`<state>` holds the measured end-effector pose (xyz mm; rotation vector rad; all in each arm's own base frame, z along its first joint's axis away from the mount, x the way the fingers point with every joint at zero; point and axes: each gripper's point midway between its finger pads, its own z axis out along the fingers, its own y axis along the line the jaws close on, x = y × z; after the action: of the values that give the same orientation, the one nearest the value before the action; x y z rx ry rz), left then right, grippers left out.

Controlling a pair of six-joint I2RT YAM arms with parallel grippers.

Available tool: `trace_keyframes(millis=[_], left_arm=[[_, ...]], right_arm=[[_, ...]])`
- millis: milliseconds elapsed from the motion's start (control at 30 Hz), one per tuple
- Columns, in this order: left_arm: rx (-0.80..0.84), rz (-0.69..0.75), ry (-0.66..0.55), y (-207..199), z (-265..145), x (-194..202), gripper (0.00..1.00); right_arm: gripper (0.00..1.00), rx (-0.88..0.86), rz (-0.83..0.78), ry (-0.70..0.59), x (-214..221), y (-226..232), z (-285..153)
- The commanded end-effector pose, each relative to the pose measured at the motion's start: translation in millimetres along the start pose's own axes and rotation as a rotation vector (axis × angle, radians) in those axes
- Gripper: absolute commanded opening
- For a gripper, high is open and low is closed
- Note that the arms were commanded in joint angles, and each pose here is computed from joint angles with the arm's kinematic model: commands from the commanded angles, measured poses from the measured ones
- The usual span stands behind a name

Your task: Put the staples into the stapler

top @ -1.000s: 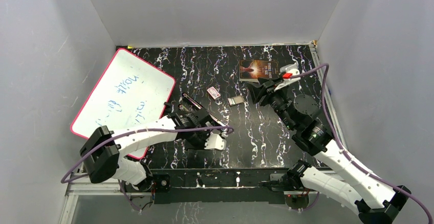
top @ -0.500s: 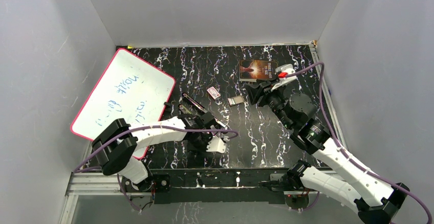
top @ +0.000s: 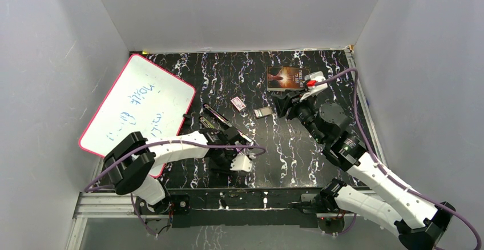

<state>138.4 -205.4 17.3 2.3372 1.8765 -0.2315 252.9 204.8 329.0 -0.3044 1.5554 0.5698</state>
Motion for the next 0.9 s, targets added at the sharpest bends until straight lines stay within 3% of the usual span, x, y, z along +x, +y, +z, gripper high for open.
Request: trace_keyframes(millis=[0, 233, 400, 533, 600, 667, 733, 867], left_arm=[[-0.091, -0.009, -0.102, 11, -22, -19, 0.38], [-0.349, -0.087, -0.415, 46, -94, -65, 0.45], [-0.457, -0.359, -0.635, 83, -137, -59, 0.45], [-0.566, -0.714, -0.801, 136, -178, -27, 0.49], [-0.654, -0.955, -0.831, 168, -196, 5, 0.66], [-0.723, -1.159, -0.821, 192, -205, 36, 0.74], [-0.723, -1.243, -0.843, 205, -209, 49, 0.76], [-0.730, -1.248, -0.935, 221, -216, 50, 0.77]], right_arm=[[0.61, 0.013, 0.026, -0.090, -31, 0, 0], [0.61, -0.014, 0.044, -0.209, -56, 2, -15], [0.63, 0.087, 0.056, -0.229, -53, -18, -20], [0.69, 0.093, 0.004, -0.092, -21, -17, -1], [0.70, 0.011, -0.046, 0.031, 4, -1, 13], [0.69, -0.086, -0.084, 0.151, 30, 17, 25], [0.66, -0.181, -0.100, 0.237, 60, 34, 34], [0.70, -0.322, -0.192, 0.350, 127, 82, 37]])
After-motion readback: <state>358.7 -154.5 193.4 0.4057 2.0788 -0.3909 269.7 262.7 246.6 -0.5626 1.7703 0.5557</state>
